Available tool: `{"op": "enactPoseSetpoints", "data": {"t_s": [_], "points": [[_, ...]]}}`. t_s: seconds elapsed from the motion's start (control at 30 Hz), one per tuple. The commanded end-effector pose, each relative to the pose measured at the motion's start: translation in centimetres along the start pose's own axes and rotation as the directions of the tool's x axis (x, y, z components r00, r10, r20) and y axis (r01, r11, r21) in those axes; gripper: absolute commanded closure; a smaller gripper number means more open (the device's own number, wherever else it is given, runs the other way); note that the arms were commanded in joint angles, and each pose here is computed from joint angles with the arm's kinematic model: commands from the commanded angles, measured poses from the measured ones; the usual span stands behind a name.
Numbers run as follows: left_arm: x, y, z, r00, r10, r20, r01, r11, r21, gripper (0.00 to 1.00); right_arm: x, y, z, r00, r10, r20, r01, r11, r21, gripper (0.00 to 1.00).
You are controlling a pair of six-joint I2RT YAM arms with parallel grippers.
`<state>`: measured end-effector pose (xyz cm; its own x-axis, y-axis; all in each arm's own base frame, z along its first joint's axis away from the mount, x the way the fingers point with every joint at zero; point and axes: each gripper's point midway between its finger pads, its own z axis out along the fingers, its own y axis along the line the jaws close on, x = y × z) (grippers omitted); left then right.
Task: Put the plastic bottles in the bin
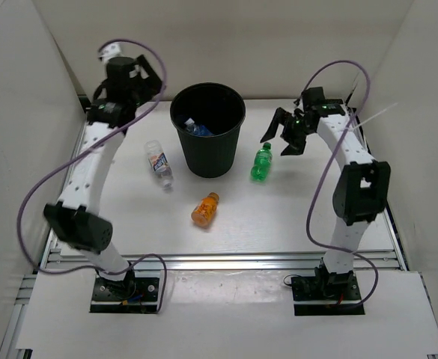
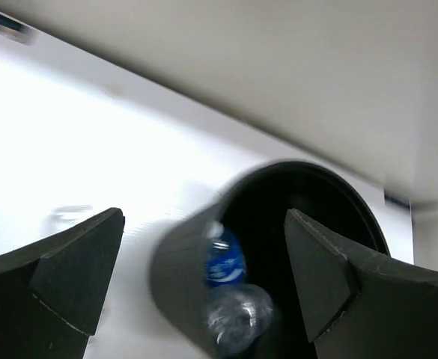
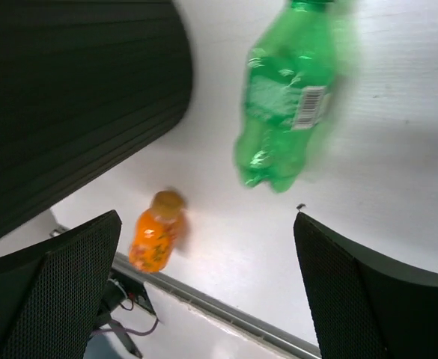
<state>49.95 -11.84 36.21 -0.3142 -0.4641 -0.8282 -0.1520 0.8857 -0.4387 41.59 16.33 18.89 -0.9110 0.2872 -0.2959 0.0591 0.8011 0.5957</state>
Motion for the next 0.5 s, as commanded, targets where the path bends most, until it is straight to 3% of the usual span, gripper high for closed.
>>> {"op": "enactPoseSetpoints", "data": {"t_s": [0.0,0.17,0.37,0.47], "points": [[-4.0,2.7,-7.2,0.992,-0.017,0.124,0.022,0.999,-0.040,0.00,0.3,-2.5,3.9,0.996,0.043,-0.075,-0.036,0.995,0.089,0.00],[1.7,10.1,-8.3,0.999,-0.002,0.039,0.010,0.978,-0.208,0.00,1.3,-4.8,8.0,0.989,0.049,-0.139,-0.022,0.982,0.189,0.00],[5.4,15.3,-9.6,0.999,0.033,-0.024,-0.039,0.943,-0.330,0.00,3.2,-7.4,11.7,0.970,0.097,-0.224,-0.042,0.970,0.238,0.00],[7.0,16.5,-10.0,0.997,0.049,-0.053,-0.064,0.934,-0.352,0.00,4.3,-8.5,12.3,0.961,0.128,-0.245,-0.059,0.961,0.270,0.14]]}}
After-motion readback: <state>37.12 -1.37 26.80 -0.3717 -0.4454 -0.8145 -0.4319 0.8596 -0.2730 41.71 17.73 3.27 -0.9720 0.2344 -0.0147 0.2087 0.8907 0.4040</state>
